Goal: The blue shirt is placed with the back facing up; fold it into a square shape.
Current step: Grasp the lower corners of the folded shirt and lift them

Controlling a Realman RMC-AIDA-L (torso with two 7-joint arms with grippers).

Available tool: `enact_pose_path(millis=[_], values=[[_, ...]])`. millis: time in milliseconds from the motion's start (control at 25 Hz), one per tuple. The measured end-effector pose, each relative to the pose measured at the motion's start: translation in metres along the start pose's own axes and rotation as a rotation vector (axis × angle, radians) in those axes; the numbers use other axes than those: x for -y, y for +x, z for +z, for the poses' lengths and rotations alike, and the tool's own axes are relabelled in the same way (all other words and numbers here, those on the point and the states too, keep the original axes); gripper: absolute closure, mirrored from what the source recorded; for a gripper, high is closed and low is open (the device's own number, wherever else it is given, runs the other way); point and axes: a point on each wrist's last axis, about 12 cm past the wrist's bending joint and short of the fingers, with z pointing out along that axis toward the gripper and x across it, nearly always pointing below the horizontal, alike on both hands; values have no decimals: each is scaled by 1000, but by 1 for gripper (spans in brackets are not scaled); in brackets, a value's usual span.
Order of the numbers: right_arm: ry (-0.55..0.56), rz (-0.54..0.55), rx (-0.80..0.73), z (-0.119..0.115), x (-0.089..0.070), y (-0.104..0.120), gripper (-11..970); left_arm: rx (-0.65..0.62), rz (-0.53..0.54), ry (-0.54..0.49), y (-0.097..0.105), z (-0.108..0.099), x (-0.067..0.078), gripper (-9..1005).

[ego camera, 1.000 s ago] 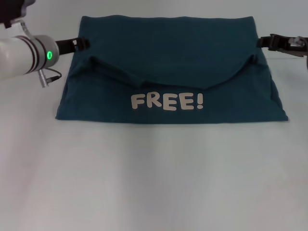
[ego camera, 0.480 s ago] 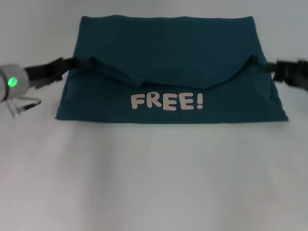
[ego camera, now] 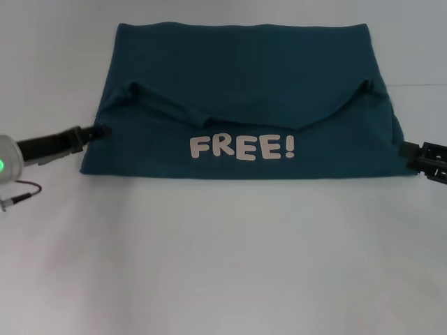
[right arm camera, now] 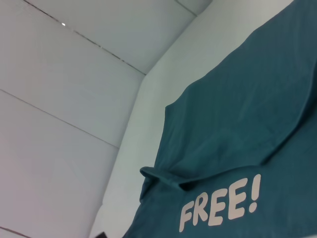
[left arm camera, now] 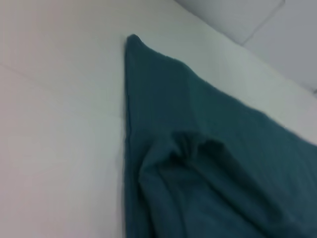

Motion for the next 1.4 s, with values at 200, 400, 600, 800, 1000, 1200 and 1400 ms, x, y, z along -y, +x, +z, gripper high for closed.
enact_pose_path(millis=[200,400,600,800,1000,1200,1400], values=[[-14,-18,-4,2,-1,2,390,-26,121,-63,15,15,-2,170],[-17,-18,-5,2,-1,2,393,-24,138,-88,20,19,-2,171],[-16,-6,7,0,0,2,396,-31,139,-88,22,20,-1,171],[-19,4,21,-1,1,3,398,-33,128,-79,23,22,1,172],[-19,9,19,0,1,4,401,-35,127,-75,23,23,2,339],[-18,9,14,0,1,3,403,-32,130,-77,22,22,2,538],[-13,7,11,-2,2,1,405,-30,134,-75,20,22,3,746]])
